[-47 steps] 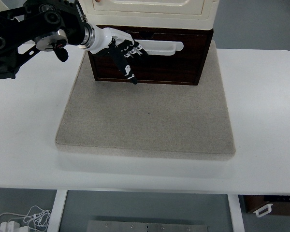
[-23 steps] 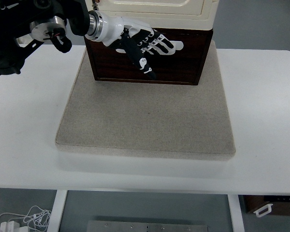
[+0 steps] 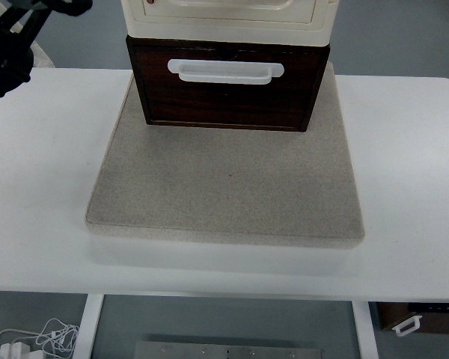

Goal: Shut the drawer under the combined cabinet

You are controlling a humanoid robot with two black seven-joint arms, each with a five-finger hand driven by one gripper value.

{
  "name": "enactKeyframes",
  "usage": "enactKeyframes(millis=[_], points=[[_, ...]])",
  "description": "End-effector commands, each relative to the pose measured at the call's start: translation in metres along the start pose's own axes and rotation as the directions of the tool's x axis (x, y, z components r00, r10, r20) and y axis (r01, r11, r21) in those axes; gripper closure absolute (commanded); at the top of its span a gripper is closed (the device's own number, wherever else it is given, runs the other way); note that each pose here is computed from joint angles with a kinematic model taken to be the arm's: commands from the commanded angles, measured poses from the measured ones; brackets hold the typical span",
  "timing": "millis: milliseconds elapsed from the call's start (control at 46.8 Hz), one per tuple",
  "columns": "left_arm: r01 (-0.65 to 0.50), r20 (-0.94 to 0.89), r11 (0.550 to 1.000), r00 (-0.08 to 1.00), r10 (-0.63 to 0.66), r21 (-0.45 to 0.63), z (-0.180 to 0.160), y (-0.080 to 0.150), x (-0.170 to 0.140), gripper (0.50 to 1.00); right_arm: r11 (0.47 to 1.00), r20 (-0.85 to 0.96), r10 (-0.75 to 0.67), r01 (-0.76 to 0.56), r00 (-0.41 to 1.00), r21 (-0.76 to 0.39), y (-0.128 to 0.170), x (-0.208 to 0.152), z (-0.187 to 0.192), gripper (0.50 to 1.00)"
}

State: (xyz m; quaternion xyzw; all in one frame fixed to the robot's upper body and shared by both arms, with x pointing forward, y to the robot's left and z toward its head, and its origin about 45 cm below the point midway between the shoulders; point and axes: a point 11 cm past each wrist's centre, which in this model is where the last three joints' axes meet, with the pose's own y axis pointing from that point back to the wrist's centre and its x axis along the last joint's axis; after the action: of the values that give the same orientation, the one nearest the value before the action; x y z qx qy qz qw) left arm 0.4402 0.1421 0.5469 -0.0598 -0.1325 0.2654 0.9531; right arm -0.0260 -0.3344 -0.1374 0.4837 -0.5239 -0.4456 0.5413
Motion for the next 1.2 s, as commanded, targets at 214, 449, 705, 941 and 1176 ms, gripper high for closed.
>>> enactKeyframes(millis=[214, 449, 705, 941, 1176], points=[[-0.226, -0.106, 0.941, 0.973, 0.205, -0.251, 0.049, 0.039, 0.059, 0.500, 1.000, 0.000, 0.001, -0.001, 1.000, 0.000, 0.000, 0.000, 0.000, 0.548], [-0.490, -0.310, 0.812, 0.863, 0.400, -0.317, 0.056, 0.071, 0.107, 0.500, 1.000, 0.000, 0.001, -0.001, 1.000, 0.000, 0.000, 0.000, 0.000, 0.548], [-0.735, -0.471, 0.651, 0.650, 0.597, -0.190, 0.012, 0.112, 0.159, 0.500, 1.000, 0.000, 0.001, -0.001, 1.000, 0.000, 0.000, 0.000, 0.000, 0.548], [-0.828, -0.569, 0.557, 0.489, 0.661, -0.064, -0.034, 0.147, 0.185, 0.500, 1.000, 0.000, 0.000, 0.000, 1.000, 0.000, 0.000, 0.000, 0.000, 0.548], [-0.891, -0.598, 0.445, 0.308, 0.740, 0.092, -0.090, 0.181, 0.198, 0.500, 1.000, 0.000, 0.001, -0.001, 1.000, 0.000, 0.000, 0.000, 0.000, 0.548]])
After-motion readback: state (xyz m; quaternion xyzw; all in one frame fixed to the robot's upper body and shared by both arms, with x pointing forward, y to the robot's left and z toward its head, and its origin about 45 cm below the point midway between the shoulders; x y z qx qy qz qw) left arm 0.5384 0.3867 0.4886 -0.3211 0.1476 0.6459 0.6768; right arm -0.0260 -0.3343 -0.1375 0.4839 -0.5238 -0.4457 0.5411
